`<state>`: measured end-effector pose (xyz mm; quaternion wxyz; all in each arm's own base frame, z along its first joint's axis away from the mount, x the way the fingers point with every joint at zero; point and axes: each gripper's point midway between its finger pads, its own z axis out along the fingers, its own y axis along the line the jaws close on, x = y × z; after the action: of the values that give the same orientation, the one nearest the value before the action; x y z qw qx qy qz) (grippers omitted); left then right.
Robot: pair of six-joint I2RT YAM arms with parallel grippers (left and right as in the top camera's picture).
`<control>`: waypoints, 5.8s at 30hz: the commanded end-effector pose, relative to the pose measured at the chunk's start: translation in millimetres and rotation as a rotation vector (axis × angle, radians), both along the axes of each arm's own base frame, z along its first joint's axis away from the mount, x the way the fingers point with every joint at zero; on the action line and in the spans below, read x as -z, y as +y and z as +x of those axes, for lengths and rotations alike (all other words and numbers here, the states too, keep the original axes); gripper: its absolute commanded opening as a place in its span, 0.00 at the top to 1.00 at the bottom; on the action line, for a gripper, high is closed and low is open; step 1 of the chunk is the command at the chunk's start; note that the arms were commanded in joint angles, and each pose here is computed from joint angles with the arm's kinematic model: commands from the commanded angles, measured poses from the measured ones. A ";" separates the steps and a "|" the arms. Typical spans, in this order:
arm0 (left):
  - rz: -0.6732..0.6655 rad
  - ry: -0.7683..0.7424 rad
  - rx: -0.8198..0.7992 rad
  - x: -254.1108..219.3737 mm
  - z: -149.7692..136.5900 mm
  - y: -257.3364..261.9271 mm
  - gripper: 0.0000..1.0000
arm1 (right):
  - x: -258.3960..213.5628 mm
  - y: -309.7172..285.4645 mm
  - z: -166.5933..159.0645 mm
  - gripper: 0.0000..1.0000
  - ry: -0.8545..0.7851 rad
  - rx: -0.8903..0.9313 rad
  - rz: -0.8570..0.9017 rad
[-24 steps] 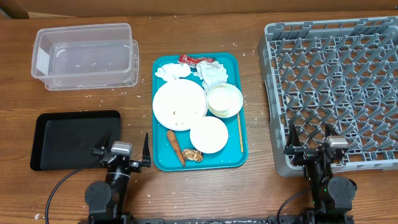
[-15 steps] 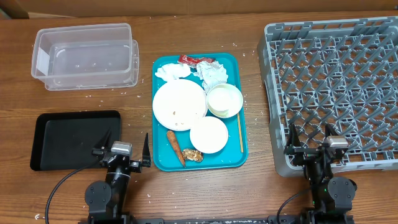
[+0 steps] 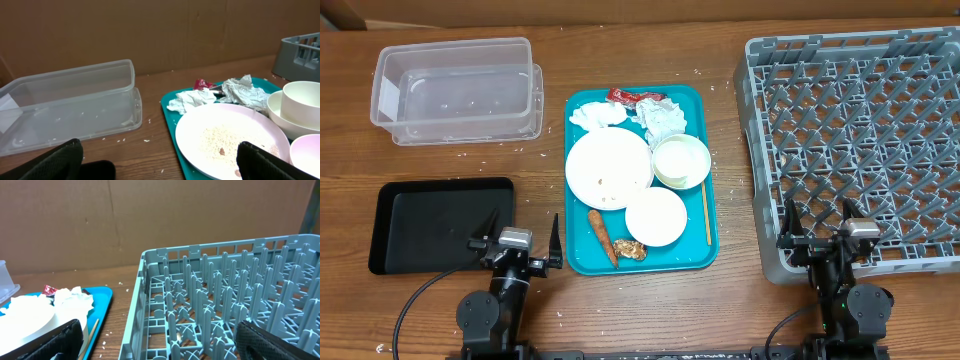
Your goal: Sort waste into correct bins and load items into the dishwasher
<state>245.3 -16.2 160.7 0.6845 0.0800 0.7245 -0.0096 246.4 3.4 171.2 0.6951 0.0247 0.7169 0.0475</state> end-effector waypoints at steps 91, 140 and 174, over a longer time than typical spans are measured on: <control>-0.525 0.543 1.033 -208.3 114.1 -144.9 0.00 | 0.8 -0.3 0.0 0.00 -0.008 0.001 0.006; -0.035 1.130 -0.183 118.6 265.4 -134.4 0.10 | 0.8 -0.2 0.0 0.00 -0.008 0.001 0.006; -0.044 1.169 -0.312 129.1 258.9 -114.3 0.96 | 0.8 -0.2 0.0 0.00 -0.008 0.001 0.006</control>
<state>498.7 -132.4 28.9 0.1639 -0.0530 0.9847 0.0264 246.3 3.4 171.4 0.6956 0.0246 0.7165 0.0472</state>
